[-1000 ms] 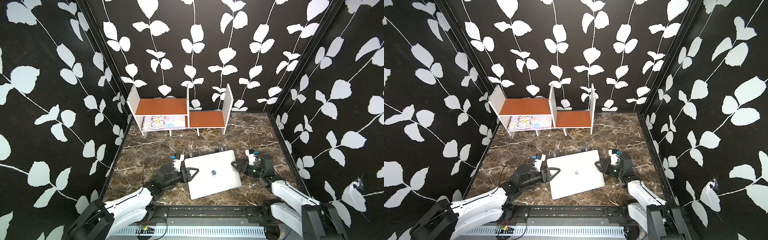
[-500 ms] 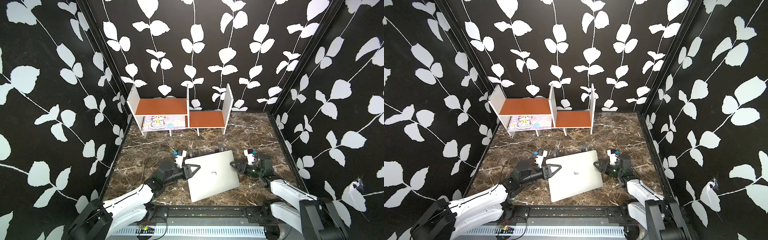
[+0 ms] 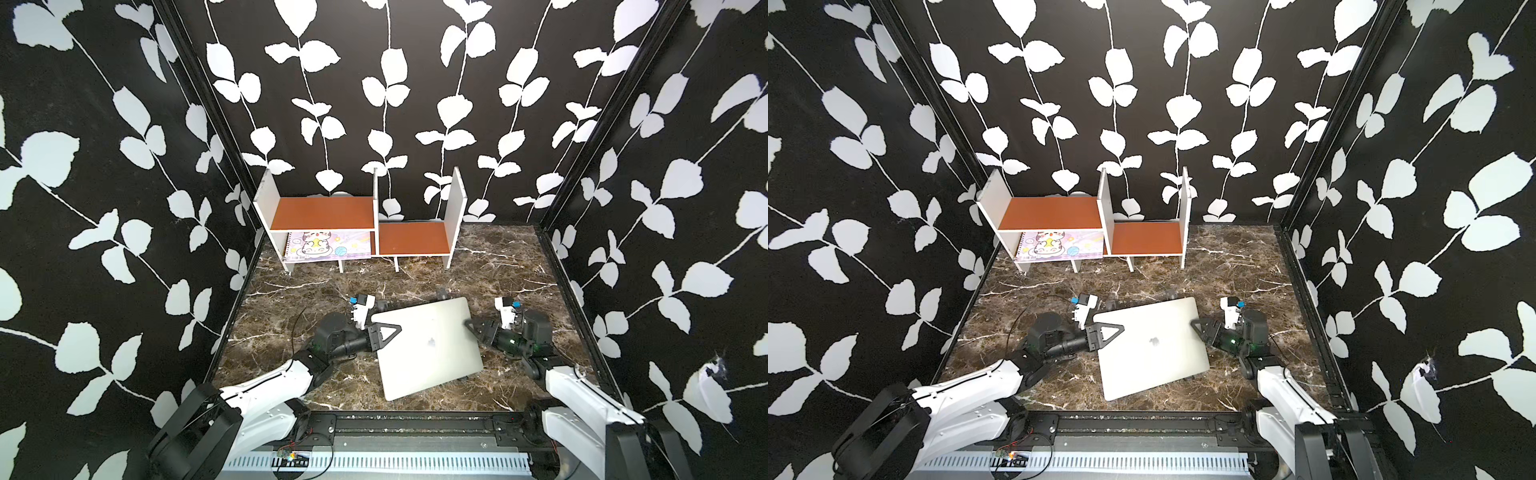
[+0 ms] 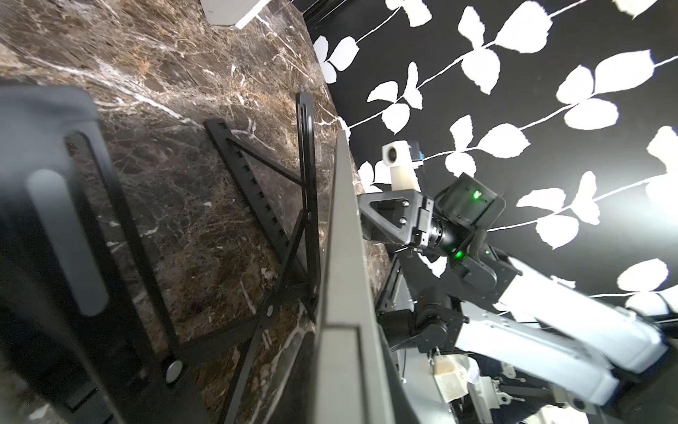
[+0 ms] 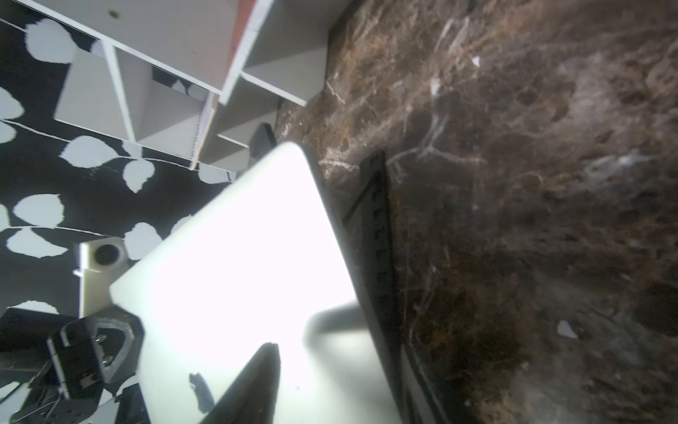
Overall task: Close the laptop lid and set it aside
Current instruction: Pick up the laptop from the computer stand, then place the laptop on the shelf.
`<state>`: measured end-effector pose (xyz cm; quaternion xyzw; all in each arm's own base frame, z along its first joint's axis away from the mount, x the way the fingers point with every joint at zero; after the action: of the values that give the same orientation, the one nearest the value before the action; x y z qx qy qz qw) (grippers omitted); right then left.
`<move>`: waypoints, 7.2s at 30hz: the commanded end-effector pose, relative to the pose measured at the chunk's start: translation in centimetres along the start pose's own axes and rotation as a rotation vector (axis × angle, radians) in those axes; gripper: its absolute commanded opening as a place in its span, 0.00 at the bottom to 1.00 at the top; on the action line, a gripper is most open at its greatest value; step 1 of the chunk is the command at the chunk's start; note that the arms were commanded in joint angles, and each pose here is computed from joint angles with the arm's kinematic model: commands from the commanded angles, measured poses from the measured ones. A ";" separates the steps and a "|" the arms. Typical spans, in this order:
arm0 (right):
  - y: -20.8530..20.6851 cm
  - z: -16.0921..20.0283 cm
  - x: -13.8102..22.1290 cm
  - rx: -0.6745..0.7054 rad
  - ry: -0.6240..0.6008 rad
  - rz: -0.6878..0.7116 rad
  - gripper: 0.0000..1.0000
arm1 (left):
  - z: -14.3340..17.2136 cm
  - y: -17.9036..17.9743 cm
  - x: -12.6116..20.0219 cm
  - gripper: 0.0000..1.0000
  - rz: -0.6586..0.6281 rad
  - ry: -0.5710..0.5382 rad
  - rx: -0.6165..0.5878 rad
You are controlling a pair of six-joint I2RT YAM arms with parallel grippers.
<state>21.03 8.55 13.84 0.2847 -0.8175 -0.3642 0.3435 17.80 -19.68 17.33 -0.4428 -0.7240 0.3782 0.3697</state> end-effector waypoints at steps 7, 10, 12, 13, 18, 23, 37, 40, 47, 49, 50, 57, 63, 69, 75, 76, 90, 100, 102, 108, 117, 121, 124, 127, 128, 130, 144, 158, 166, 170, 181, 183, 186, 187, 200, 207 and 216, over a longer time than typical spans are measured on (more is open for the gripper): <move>3.6 -1.4 1.9 0.039 -0.054 -0.271 0.66 | -5.7 -7.3 4.5 0.00 0.317 -0.095 -0.177; 5.0 -2.1 1.9 0.036 -0.032 -0.384 0.65 | -6.3 -8.1 5.3 0.00 0.369 -0.103 -0.189; 6.1 -2.6 2.1 0.044 -0.021 -0.452 0.65 | -6.6 -8.4 5.5 0.00 0.399 -0.105 -0.190; 6.7 -3.0 2.2 0.046 -0.017 -0.478 0.65 | -6.8 -8.7 5.5 0.00 0.419 -0.104 -0.193; 8.8 -4.5 2.3 0.040 -0.006 -0.576 0.64 | -7.5 -9.3 5.4 0.00 0.498 -0.085 -0.181; 11.1 -6.1 2.3 0.034 0.011 -0.681 0.55 | -8.2 -9.2 4.9 0.00 0.524 -0.041 -0.157; 13.8 -7.7 1.8 0.092 0.065 -0.747 0.34 | -9.7 -7.9 4.2 0.00 0.487 0.013 -0.115; 14.1 -7.4 1.6 0.099 0.080 -0.758 0.29 | -9.9 -7.4 3.9 0.00 0.476 0.016 -0.097; 14.5 -6.8 1.4 0.103 0.106 -0.774 0.04 | -10.0 -6.7 3.5 0.00 0.461 0.016 -0.070; 14.5 -6.6 1.5 0.090 0.098 -0.773 0.00 | -10.1 -6.6 3.5 0.04 0.456 0.006 -0.060; 14.5 -6.5 1.7 0.081 0.090 -0.772 0.00 | -10.1 -6.4 3.6 0.15 0.450 -0.008 -0.055; 13.9 -6.8 3.9 0.014 -0.047 -0.756 0.00 | -10.7 -3.5 7.3 0.63 0.255 -0.291 -0.016; 14.6 -6.9 6.2 -0.058 -0.167 -0.793 0.00 | -9.5 -2.8 11.1 0.77 0.104 -0.583 -0.033; 15.7 -7.5 8.4 -0.125 -0.303 -0.864 0.00 | -7.3 -5.8 14.3 0.93 0.224 -0.768 -0.087; 17.0 -8.9 10.5 -0.174 -0.452 -0.946 0.00 | -5.2 -10.3 17.1 0.99 0.455 -0.838 -0.200; 17.3 -9.2 10.9 -0.174 -0.472 -0.962 0.00 | -5.0 -10.7 17.3 0.99 0.469 -0.845 -0.206; 21.1 -11.7 13.5 -0.157 -0.687 -1.089 0.00 | -5.2 -13.0 17.8 0.97 0.489 -0.902 -0.253; 23.5 -13.0 11.0 -0.132 -0.720 -1.102 0.00 | -4.8 -15.3 10.5 0.91 0.535 -0.816 -0.330; 23.8 -13.3 10.7 -0.133 -0.730 -1.100 0.00 | -4.7 -15.8 9.2 0.86 0.542 -0.847 -0.348; 23.9 -13.8 9.5 -0.154 -0.745 -1.090 0.00 | -5.9 -17.2 6.2 0.80 0.527 -0.880 -0.337; 25.3 -14.3 9.4 -0.157 -0.791 -1.110 0.00 | -8.1 -19.0 4.3 0.76 0.471 -0.966 -0.312; 26.4 -14.7 9.4 -0.148 -0.790 -1.134 0.00 | -8.7 -18.9 3.9 0.74 0.450 -0.993 -0.271; 26.8 -14.9 9.2 -0.151 -0.786 -1.145 0.00 | -9.0 -19.1 3.7 0.73 0.449 -1.001 -0.261; 27.1 -15.1 9.0 -0.153 -0.786 -1.146 0.00 | -9.4 -19.7 3.3 0.73 0.458 -1.008 -0.260; 27.1 -15.3 8.7 -0.159 -0.786 -1.144 0.00 | -9.6 -19.9 3.2 0.73 0.459 -1.014 -0.261; 27.4 -15.6 7.8 -0.161 -0.765 -1.143 0.00 | -9.9 -20.3 3.3 0.73 0.454 -1.028 -0.281; 28.9 -15.9 6.7 -0.158 -0.721 -1.171 0.00 | -11.2 -21.9 2.9 0.51 0.486 -1.065 -0.246; 29.4 -15.5 7.0 -0.152 -0.702 -1.190 0.00 | -11.5 -22.6 2.0 0.27 0.531 -1.033 -0.213; 29.5 -15.4 6.9 -0.153 -0.692 -1.194 0.00 | -11.6 -22.6 1.6 0.27 0.536 -1.026 -0.201; 29.5 -15.4 6.9 -0.154 -0.692 -1.192 0.00 | -11.6 -22.7 1.5 0.24 0.542 -1.019 -0.198; 28.3 -15.1 5.6 -0.177 -0.679 -1.147 0.13 | -11.4 -23.0 2.7 0.00 0.562 -1.026 -0.207; 27.7 -14.9 5.0 -0.181 -0.669 -1.126 0.34 | -11.4 -23.1 3.3 0.00 0.565 -1.038 -0.211; 27.0 -14.7 4.1 -0.167 -0.638 -1.097 0.54 | -11.5 -23.3 5.1 0.00 0.584 -1.070 -0.214; 26.7 -14.6 3.7 -0.152 -0.611 -1.087 0.57 | -11.6 -23.2 5.7 0.00 0.588 -1.081 -0.215; 19.8 -14.5 -0.2 0.004 -0.357 -0.701 0.77 | -13.7 -22.0 12.0 0.00 0.640 -1.233 -0.190; 15.0 -11.1 2.5 0.402 -0.345 -0.155 0.77 | -14.6 -20.1 14.7 0.00 0.567 -1.290 -0.151; 11.8 -9.1 3.2 0.446 -0.414 -0.019 0.76 | -17.8 -17.7 16.8 0.00 0.543 -1.308 -0.032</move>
<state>23.04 9.55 30.27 0.3008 -0.9142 -0.2612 0.0747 22.75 -6.84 40.76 -0.2248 -0.7324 0.6040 -0.2198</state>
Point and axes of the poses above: each gripper's point midway between its finger pads, its own x axis back along the fingers, its own y axis along the line the jaws close on, z = x × y, the point moved 7 cm from there along x, back along the fingers, and after that the axes turned 2 degrees about x, right-handed, at the moved point
